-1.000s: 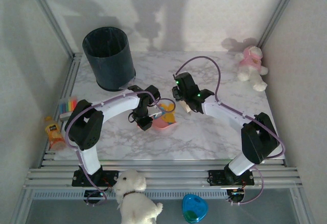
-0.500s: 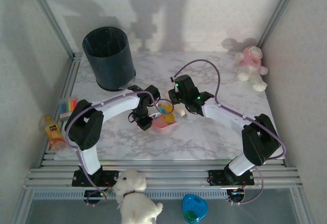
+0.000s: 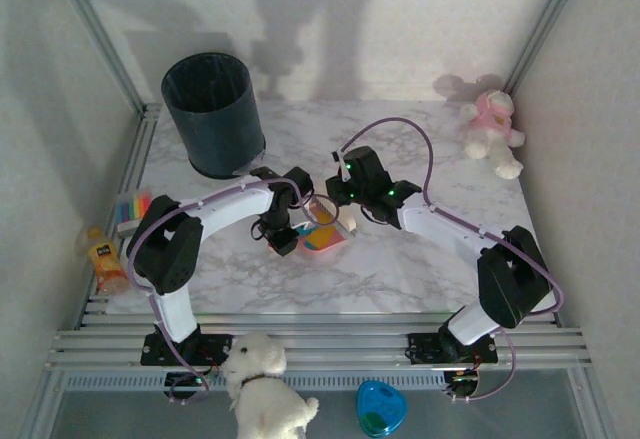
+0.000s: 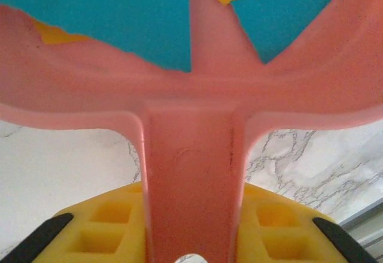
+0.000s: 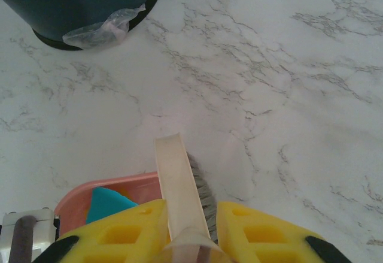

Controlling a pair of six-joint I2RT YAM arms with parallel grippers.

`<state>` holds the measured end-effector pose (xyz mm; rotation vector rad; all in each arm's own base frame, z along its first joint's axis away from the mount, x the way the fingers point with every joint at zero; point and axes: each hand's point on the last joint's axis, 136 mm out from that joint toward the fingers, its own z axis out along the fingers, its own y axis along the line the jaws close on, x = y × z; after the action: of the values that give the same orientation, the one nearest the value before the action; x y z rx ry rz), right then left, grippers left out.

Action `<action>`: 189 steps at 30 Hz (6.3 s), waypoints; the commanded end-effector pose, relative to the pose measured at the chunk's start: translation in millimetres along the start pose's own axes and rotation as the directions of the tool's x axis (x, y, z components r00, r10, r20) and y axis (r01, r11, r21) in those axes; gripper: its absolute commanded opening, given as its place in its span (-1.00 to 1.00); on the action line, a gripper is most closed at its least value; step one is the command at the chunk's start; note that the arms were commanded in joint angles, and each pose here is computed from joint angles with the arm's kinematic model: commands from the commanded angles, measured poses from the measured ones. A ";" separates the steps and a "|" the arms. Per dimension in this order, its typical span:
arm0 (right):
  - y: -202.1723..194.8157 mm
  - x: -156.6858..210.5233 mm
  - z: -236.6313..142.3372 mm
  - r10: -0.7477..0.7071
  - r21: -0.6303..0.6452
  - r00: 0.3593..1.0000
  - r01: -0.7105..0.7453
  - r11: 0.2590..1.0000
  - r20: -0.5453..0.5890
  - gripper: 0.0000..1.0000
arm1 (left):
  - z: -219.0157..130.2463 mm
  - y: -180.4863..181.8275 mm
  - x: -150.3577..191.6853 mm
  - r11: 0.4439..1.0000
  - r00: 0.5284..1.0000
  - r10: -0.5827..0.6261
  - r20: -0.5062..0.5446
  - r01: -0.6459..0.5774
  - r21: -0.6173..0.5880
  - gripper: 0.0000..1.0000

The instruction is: Sweep away the paper scraps from the table

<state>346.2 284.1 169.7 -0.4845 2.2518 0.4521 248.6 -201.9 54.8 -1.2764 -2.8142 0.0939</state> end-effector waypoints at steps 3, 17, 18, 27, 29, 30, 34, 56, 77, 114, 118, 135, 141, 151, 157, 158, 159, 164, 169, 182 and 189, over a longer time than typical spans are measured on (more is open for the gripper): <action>12.2 -7.8 -19.6 0.017 -0.038 1.000 -0.016 0.999 0.014 -1.00 | 2.2 0.5 7.4 1.000 0.999 0.003 -0.033 -0.003 0.011 -1.00; -40.3 -18.3 -38.5 0.097 0.256 0.990 -0.121 0.959 0.105 -1.00 | 3.2 1.1 7.4 1.000 0.999 0.003 -0.035 -0.002 0.009 -1.00; -41.4 -17.0 -37.0 0.100 0.264 0.990 -0.124 0.956 0.102 -1.00 | 2.8 1.5 7.3 1.000 0.999 0.002 -0.034 -0.002 0.009 -1.00; -38.0 -0.2 -15.6 0.089 0.290 0.996 -0.089 0.953 0.015 -1.00 | 1.6 2.1 9.1 1.000 1.000 0.001 -0.029 -0.001 0.005 -1.00; -34.6 1.5 -12.8 0.092 0.270 0.996 -0.091 0.959 0.006 -1.00 | 1.5 2.6 9.1 1.000 1.000 -0.001 -0.027 0.002 0.004 -1.00; -32.7 2.9 -12.1 0.095 0.260 0.995 -0.092 0.961 0.000 -1.00 | 1.5 2.7 9.1 1.000 1.000 -0.001 -0.028 0.001 0.004 -1.00; -25.1 8.6 -9.6 0.120 0.216 0.993 -0.113 0.970 -0.019 -1.00 | 2.1 3.4 8.9 1.000 1.000 -0.003 -0.031 0.003 0.003 -1.00; 9.8 -13.3 -23.4 0.167 0.022 0.986 -0.167 0.986 0.006 -1.00 | 0.9 4.9 9.1 1.000 1.000 -0.004 -0.026 0.004 -0.001 -1.00; -16.5 5.4 -19.9 0.165 0.175 0.986 -0.157 0.972 -0.035 -1.00 | 0.4 6.2 8.7 1.000 1.000 -0.007 -0.026 0.007 -0.004 -1.00; -30.2 -5.9 -45.1 0.194 0.224 0.979 -0.202 0.953 0.059 -1.00 | -4.7 13.2 -0.7 0.999 0.999 -0.001 0.039 0.003 -0.041 -1.00; -36.6 -9.9 -53.9 0.196 0.250 0.976 -0.215 0.944 0.098 -1.00 | -7.9 13.3 -3.8 0.999 0.998 0.002 0.070 0.001 -0.043 -1.00; -93.6 2.8 -97.7 0.172 0.470 0.973 -0.225 0.854 0.155 -1.00 | -57.0 36.7 -41.9 0.994 0.949 -0.039 0.313 0.068 -0.080 -1.00; -101.4 7.4 -101.5 0.170 0.494 0.974 -0.222 0.841 0.148 -1.00 | -87.7 51.6 -59.5 0.987 0.903 -0.080 0.421 0.130 -0.090 -1.00; -102.7 10.6 -97.1 0.178 0.492 0.975 -0.221 0.842 0.133 -1.00 | -156.6 71.3 -89.0 0.977 0.773 -0.155 0.615 0.212 -0.020 -1.00; -102.0 11.5 -94.5 0.181 0.489 0.975 -0.220 0.844 0.126 -1.00 | -196.7 79.9 -99.1 0.970 0.686 -0.203 0.699 0.240 0.046 -1.00; -102.1 11.9 -94.2 0.183 0.489 0.975 -0.221 0.844 0.125 -1.00 | -203.8 80.1 -100.2 0.969 0.669 -0.210 0.714 0.239 0.061 -1.00; -102.0 12.3 -94.1 0.183 0.488 0.975 -0.221 0.844 0.124 -1.00 | -209.2 79.5 -100.8 0.970 0.657 -0.213 0.723 0.231 0.076 -1.00; -102.2 14.3 -92.6 0.185 0.489 0.976 -0.219 0.845 0.117 -1.00 | -237.2 80.9 -101.4 0.969 0.595 -0.235 0.768 0.204 0.138 -1.00; -101.9 14.4 -92.5 0.188 0.486 0.975 -0.222 0.845 0.119 -1.00 | -263.0 91.9 -98.8 0.960 0.522 -0.274 0.808 0.200 0.196 -1.00; -101.4 17.2 -90.1 0.197 0.485 0.975 -0.224 0.846 0.106 -1.00 | -303.8 124.3 -86.5 0.920 0.375 -0.392 0.840 0.172 0.352 -1.00; -101.9 18.2 -90.4 0.200 0.486 0.974 -0.225 0.845 0.104 -1.00 | -315.5 146.7 -79.4 0.865 0.307 -0.499 0.810 0.133 0.483 -1.00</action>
<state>327.4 154.6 200.2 0.0179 2.2616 -0.0122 433.9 -150.1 322.0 -0.5042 -3.6201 1.4745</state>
